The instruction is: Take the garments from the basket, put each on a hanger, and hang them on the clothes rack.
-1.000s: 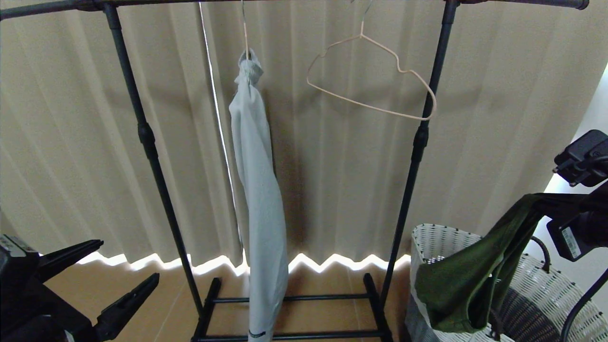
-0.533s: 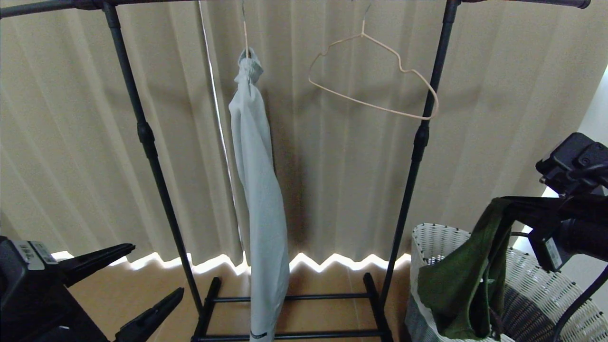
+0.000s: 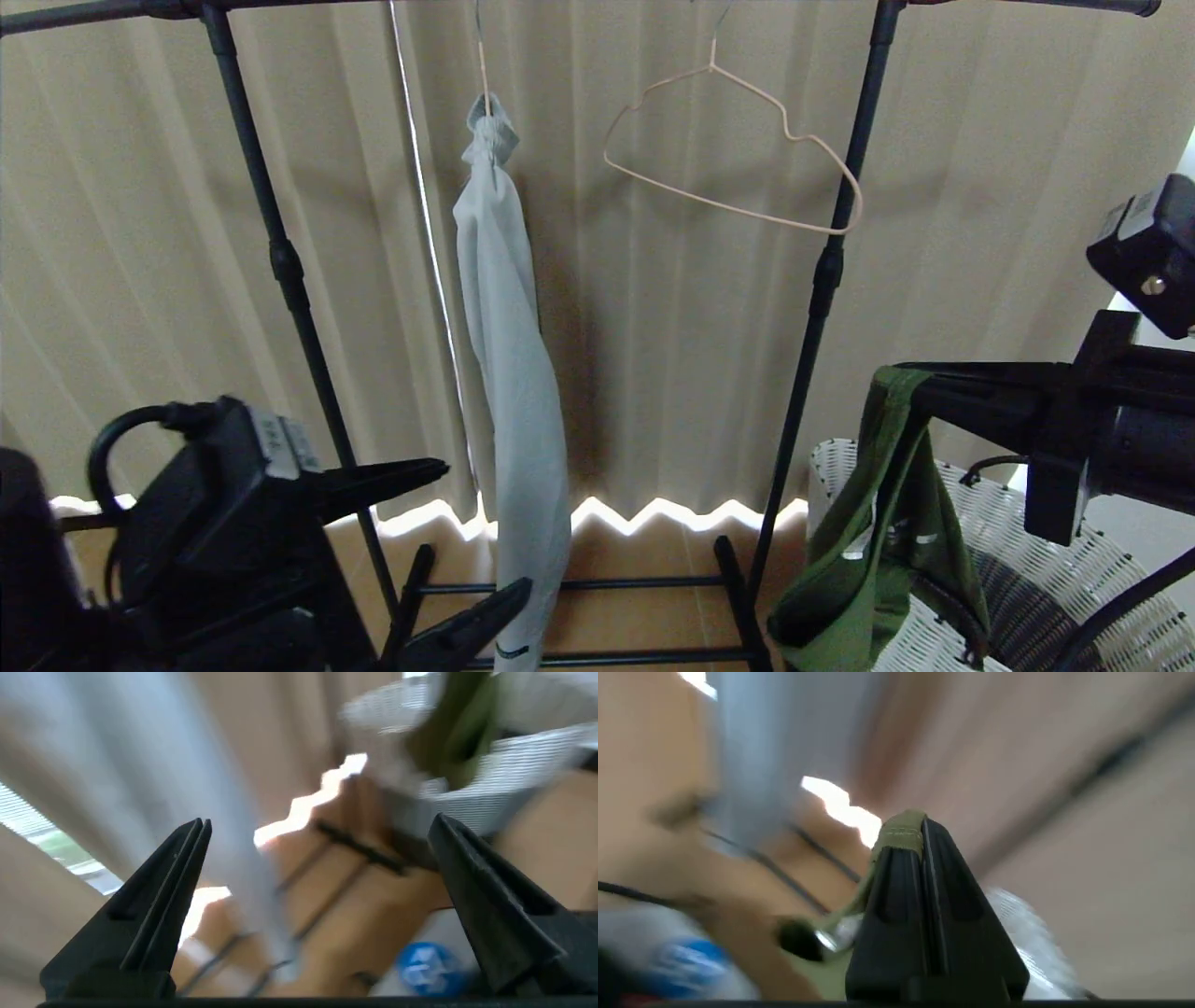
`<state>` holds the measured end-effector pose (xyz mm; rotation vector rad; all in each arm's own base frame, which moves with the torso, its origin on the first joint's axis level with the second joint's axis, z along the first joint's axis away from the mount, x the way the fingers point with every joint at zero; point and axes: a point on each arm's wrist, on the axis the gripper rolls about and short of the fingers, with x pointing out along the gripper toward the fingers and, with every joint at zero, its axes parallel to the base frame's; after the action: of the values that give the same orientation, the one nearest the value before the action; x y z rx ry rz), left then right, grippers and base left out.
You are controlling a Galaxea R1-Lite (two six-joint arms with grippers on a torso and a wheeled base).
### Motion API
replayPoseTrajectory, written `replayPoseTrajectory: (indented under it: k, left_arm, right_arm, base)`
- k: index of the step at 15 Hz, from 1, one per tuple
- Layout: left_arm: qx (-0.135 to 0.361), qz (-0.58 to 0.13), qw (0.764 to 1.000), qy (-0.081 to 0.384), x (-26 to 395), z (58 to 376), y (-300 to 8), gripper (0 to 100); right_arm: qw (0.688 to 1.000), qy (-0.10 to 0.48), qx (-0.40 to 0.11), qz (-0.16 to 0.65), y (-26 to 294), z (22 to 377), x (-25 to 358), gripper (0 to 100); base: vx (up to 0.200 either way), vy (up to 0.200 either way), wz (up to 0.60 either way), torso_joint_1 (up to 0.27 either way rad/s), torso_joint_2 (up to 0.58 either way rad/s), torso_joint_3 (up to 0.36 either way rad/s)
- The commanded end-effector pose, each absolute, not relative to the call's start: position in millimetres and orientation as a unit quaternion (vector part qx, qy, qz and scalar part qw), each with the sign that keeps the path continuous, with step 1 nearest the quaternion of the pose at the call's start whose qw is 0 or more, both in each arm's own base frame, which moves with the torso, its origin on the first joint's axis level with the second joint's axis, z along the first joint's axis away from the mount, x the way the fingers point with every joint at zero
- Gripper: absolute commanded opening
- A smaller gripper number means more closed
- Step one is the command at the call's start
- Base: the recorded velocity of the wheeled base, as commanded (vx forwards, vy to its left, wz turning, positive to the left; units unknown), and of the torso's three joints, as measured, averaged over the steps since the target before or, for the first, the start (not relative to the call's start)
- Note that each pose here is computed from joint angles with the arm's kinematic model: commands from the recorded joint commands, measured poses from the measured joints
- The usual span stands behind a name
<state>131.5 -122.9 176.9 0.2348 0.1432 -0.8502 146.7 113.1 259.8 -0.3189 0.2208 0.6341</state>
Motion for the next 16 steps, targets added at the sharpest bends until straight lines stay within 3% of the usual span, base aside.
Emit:
replayPoseTrajectory:
  k: [1,5,8,15,16]
  left_arm:
    - [0.108,-0.447,0.882,0.101,152.5,173.1,-168.8,100]
    - [0.061,-0.499,0.853,0.142,158.7,162.9,-235.0,100]
    - [0.035,-0.509,0.849,0.139,168.4,157.3,-269.4,100]
    - [0.024,-0.473,0.865,0.167,187.0,138.1,-290.4,100]
    - [0.022,-0.452,0.875,0.172,193.0,133.8,-290.3,100]
  right_arm:
    - [0.924,0.095,-0.151,0.339,121.7,267.2,143.5,0]
    - [0.917,0.073,-0.142,0.365,127.3,271.1,140.6,0]
    - [0.914,0.061,-0.138,0.376,132.9,272.5,141.7,0]
    - [0.912,0.052,-0.135,0.383,131.7,275.4,136.5,0]
    - [0.913,0.048,-0.133,0.383,130.0,276.7,134.6,0]
  base:
    - [0.000,0.000,0.00,0.000,0.00,0.000]
    - [0.000,0.000,0.00,0.000,0.00,0.000]
    - [0.000,0.000,0.00,0.000,0.00,0.000]
    - [0.000,0.000,0.00,0.000,0.00,0.000]
    - [0.000,0.000,0.00,0.000,0.00,0.000]
